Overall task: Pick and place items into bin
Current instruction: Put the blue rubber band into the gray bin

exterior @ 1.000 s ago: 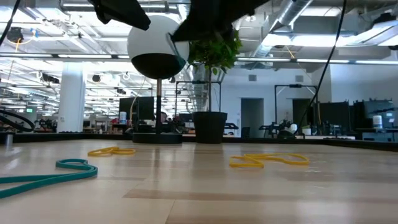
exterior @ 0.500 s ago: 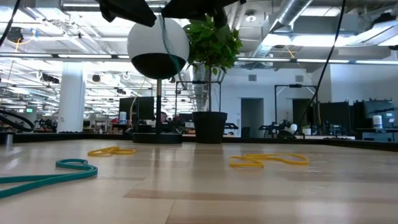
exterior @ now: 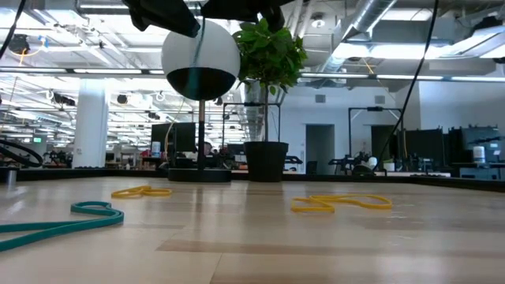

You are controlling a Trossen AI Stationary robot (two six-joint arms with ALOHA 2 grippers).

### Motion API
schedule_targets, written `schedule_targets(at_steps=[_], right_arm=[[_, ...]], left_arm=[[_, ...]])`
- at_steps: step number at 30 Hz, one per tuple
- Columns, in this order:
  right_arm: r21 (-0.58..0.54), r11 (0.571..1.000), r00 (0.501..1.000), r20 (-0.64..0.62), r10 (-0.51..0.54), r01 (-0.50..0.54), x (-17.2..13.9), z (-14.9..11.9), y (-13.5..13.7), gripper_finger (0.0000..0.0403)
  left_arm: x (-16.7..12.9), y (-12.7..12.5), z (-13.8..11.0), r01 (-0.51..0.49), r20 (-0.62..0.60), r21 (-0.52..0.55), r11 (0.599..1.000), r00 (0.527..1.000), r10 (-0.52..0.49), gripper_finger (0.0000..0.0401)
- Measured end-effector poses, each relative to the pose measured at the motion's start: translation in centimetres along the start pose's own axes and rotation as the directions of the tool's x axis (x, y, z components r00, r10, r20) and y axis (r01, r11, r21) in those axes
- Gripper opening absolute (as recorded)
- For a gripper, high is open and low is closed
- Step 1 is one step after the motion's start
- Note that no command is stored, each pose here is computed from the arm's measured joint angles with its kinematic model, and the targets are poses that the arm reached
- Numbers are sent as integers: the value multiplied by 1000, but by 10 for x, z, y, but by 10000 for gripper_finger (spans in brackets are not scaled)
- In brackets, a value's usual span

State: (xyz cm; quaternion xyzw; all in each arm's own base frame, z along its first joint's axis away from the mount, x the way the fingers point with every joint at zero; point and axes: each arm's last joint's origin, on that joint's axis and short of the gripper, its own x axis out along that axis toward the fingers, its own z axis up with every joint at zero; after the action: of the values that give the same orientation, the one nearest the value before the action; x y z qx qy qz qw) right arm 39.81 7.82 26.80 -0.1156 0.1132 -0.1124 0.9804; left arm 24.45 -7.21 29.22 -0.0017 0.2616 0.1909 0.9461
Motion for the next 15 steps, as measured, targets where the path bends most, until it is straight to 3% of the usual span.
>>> schedule_targets(at_steps=[8, 15], right_arm=[[-6, 1000, 1000, -2, -5, 5, 2, -1, -3, 0], [22, 997, 997, 13, 78, -78, 4, -1, -7, 0]], left_arm=[[0, -1, 2, 15, 12, -6, 1000, 1000, -15, 87], [0, -2, 5, 15, 42, 31, 999, 999, -17, 86]])
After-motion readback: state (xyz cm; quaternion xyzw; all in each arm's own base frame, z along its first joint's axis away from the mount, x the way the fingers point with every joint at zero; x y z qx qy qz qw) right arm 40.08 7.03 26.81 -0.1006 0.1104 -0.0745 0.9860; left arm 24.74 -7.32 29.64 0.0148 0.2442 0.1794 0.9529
